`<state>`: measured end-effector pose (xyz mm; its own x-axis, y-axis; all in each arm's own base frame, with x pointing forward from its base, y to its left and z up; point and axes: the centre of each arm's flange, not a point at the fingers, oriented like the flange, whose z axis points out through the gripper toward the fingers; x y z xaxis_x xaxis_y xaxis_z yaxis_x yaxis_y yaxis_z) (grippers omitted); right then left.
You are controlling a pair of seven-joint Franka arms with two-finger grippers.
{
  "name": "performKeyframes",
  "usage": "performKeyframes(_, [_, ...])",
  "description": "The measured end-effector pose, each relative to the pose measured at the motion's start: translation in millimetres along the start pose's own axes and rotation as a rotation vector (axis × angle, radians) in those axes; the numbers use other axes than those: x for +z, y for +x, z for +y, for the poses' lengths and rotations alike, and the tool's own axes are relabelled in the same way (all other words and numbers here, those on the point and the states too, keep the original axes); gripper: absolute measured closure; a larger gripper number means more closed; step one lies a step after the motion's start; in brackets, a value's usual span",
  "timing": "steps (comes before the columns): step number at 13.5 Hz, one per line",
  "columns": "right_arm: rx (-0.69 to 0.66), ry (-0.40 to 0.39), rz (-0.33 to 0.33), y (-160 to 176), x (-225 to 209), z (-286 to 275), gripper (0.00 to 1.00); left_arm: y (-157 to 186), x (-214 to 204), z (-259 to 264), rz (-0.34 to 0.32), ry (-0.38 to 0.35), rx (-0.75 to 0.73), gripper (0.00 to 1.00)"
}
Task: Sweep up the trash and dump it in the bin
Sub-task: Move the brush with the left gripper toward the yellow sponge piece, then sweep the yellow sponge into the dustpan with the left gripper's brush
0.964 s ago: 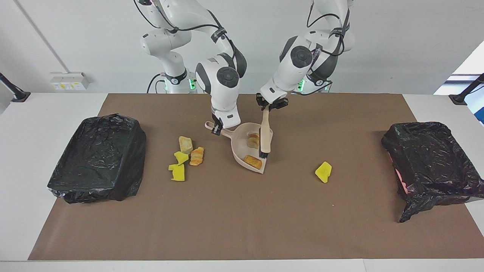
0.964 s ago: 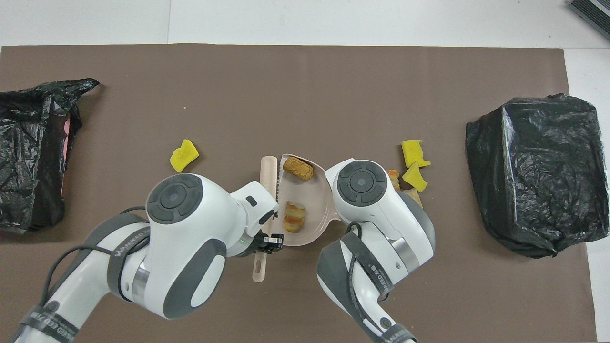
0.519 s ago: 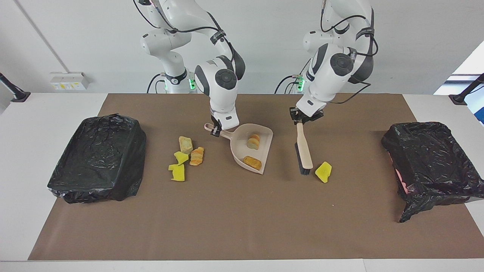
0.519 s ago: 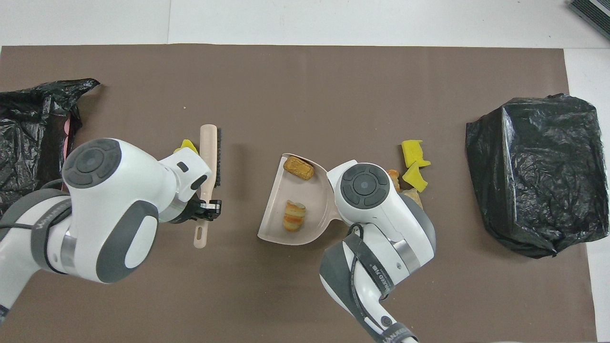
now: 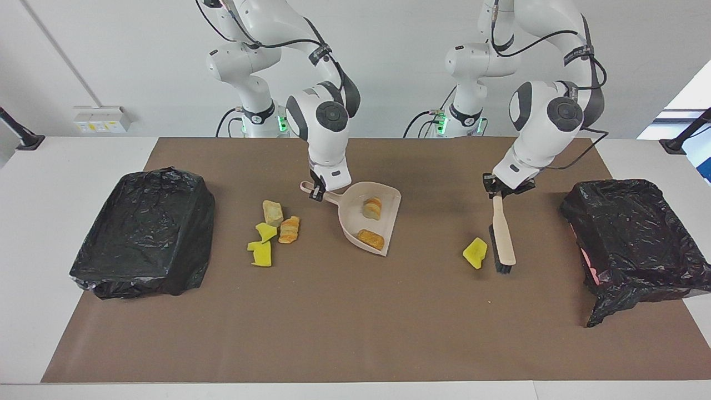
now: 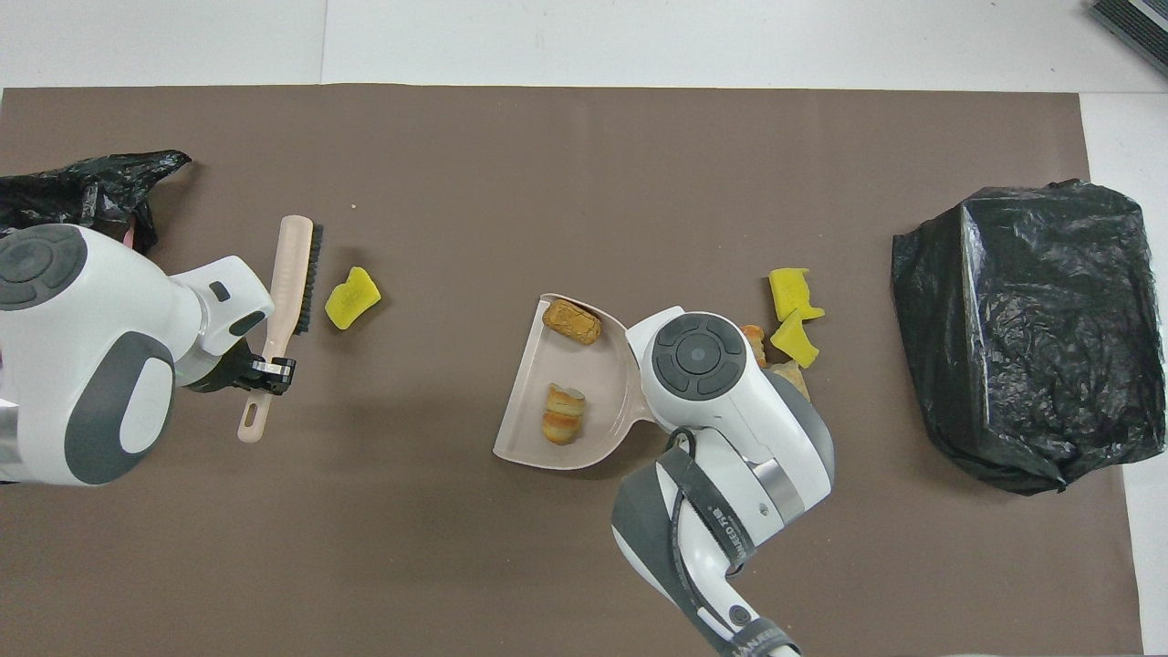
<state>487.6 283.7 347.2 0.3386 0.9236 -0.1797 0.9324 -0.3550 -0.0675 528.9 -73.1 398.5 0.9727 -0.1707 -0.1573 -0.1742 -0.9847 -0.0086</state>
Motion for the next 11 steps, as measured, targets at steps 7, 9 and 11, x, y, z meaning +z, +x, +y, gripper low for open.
performKeyframes(7, [0.0,0.0,0.0,0.0,0.0,0.0,0.67,14.0,41.9,-4.1,-0.083,0.02,0.019,0.74])
performKeyframes(9, [0.0,0.0,0.0,0.0,0.0,0.0,0.67,10.3,44.2,15.4,-0.093,0.015,0.049,0.74])
performKeyframes(11, [0.0,0.0,0.0,0.0,0.0,0.0,0.67,2.1,48.1,48.8,-0.105,-0.019,0.085,0.74])
